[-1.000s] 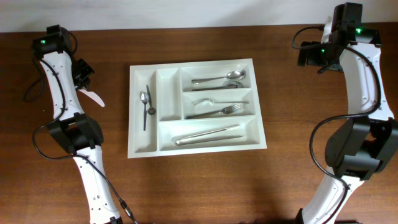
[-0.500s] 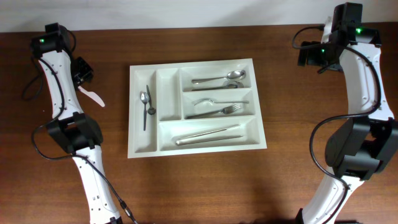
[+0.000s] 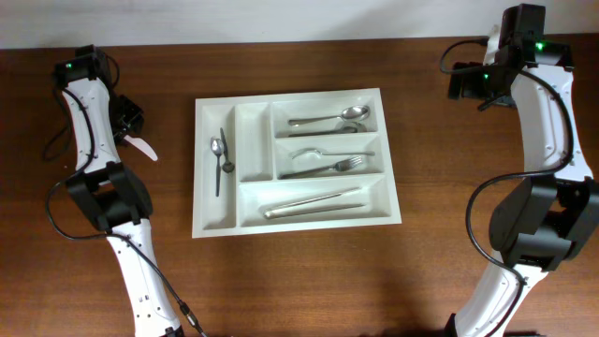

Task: Pack container
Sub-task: 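Lift the knife with the left gripper and carry it over the tray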

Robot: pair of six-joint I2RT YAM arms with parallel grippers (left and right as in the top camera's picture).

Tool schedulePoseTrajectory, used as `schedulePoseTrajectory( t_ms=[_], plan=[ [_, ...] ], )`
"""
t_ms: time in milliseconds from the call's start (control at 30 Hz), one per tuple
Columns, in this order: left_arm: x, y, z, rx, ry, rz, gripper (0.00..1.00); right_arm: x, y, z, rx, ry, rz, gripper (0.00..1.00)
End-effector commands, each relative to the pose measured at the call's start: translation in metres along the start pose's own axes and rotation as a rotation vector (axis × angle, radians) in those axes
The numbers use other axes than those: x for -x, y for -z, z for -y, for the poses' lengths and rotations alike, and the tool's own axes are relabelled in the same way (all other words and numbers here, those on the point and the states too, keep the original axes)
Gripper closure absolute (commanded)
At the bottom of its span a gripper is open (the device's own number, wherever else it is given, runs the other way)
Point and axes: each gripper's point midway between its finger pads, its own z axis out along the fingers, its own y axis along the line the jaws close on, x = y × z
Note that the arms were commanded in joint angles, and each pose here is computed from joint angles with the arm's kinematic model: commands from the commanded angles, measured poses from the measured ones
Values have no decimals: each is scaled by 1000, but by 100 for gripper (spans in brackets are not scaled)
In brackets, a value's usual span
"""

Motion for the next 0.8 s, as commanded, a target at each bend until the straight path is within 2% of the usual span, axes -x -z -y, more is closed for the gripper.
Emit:
schedulePoseTrajectory(
  t_ms=[0, 33, 67, 300, 600, 767],
  plan=[
    [-2, -8, -11, 35, 47, -22, 85, 3, 8, 1, 0, -10, 15, 1],
    [-3, -9, -11, 37, 46, -24, 94, 3, 8, 1, -1, -10, 15, 1],
    [-3, -10, -11, 39, 46, -28, 98, 3, 7, 1, -1, -10, 15, 1],
    [-5, -12, -13, 45, 41, -38, 98, 3, 8, 1, -1, -10, 15, 1],
    [-1, 20, 19, -133, -195, -4, 98, 3, 8, 1, -1, -10, 15, 1],
    [-1, 40, 21, -152, -226, 28, 98, 3, 8, 1, -1, -10, 15, 1]
  ],
)
